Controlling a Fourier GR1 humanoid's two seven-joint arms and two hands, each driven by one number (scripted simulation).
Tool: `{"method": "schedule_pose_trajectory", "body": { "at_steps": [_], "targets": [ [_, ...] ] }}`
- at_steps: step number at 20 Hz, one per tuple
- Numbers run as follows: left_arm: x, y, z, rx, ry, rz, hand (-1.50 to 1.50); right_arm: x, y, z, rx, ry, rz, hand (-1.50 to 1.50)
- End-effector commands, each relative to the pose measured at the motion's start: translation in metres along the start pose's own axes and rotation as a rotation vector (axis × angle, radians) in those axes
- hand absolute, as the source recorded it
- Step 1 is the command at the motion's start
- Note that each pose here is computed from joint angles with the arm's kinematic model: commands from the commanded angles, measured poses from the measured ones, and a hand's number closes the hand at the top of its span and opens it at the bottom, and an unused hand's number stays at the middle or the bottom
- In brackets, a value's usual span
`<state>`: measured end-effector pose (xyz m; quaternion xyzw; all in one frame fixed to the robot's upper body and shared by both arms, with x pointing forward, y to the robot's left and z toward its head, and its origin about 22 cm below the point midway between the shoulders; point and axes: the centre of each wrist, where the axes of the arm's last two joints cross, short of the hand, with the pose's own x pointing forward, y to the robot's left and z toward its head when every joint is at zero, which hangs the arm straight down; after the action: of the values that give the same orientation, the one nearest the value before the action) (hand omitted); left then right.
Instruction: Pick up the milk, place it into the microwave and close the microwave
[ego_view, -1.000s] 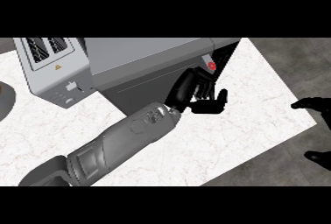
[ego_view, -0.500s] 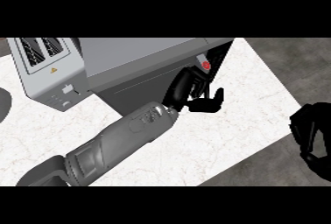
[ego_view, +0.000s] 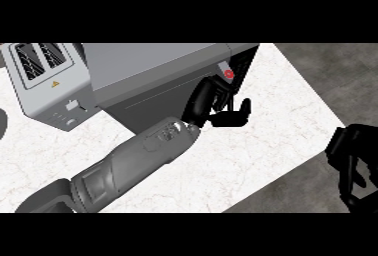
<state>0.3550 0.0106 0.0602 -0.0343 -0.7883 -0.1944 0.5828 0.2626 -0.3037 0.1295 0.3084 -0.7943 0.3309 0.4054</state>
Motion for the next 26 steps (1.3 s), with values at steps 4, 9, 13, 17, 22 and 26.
{"method": "schedule_pose_trajectory", "body": {
  "at_steps": [4, 9, 13, 17, 22, 26],
  "targets": [
    [0.024, -0.029, -0.012, -0.049, -0.045, 0.033, 1.50, 0.002, 0.010, -0.007, 0.076, -0.046, -0.036, 1.50],
    [0.024, -0.029, -0.012, -0.027, -0.046, 0.020, 1.50, 0.006, 0.018, -0.010, 0.090, -0.055, -0.053, 1.50],
    [0.004, -0.017, -0.003, 0.104, 0.254, 0.235, 1.50, -0.003, 0.036, -0.002, 0.192, 0.095, -0.126, 1.50],
    [0.010, -0.003, -0.007, 0.205, 0.279, 0.495, 1.50, -0.010, 0.052, 0.000, 0.176, 0.086, -0.189, 1.50],
    [-0.006, 0.003, -0.001, 0.185, 0.332, 0.610, 1.50, -0.010, 0.071, 0.001, 0.148, 0.068, -0.221, 1.50],
    [-0.021, 0.008, 0.003, 0.178, 0.356, 0.647, 1.50, -0.010, 0.089, 0.000, 0.112, 0.049, -0.246, 1.50]
  ]
}}
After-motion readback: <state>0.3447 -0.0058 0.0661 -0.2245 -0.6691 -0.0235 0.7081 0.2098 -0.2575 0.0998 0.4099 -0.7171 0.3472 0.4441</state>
